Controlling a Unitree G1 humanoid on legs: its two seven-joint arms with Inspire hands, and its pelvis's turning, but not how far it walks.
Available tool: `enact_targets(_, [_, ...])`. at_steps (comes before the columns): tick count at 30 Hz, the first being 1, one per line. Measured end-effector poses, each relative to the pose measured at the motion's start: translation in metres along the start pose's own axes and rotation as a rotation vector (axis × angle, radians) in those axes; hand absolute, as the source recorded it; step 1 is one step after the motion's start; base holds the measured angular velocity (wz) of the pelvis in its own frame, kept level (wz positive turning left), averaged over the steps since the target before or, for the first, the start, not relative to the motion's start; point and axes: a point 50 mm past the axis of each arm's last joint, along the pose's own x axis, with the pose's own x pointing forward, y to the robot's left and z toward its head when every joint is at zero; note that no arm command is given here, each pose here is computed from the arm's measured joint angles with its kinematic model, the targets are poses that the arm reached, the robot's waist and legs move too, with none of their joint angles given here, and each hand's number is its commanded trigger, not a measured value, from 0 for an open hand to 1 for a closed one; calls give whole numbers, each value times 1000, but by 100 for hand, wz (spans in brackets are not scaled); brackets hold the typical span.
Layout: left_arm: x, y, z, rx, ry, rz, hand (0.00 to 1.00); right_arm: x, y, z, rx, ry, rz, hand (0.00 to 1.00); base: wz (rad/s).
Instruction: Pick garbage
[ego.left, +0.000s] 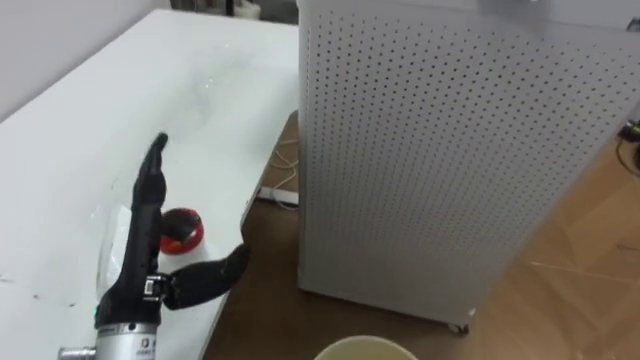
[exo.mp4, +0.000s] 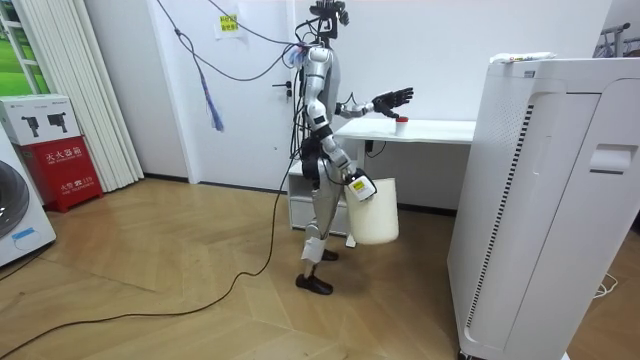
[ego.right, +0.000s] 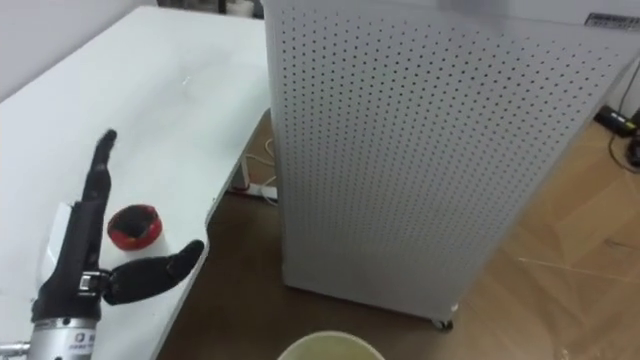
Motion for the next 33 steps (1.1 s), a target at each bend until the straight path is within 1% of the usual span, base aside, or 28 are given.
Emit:
enact_targets(3, [0,1,0,-2,0,11,0,1,1,2,-10,-3,11,100,2])
enact_targets(10, [-7,3,0,-2,11,35,0,1,4,-1,-10,16,65,100,0])
enact_targets(19, [-8,3,0,-7,13,67,0,1,5,-1,-13,22,71,100,8])
enact_targets(23, [-10,2,0,-28,26,78,0,2,7,-1,-27,27,83,100,0])
enact_targets(28, [-24,-1,-6,-54,86,53,0,2,10,-4,-56,46,95,100,0])
enact_targets(33, [-33,-3,-15,-70,150,25,0,1,10,-6,-71,55,97,100,-3])
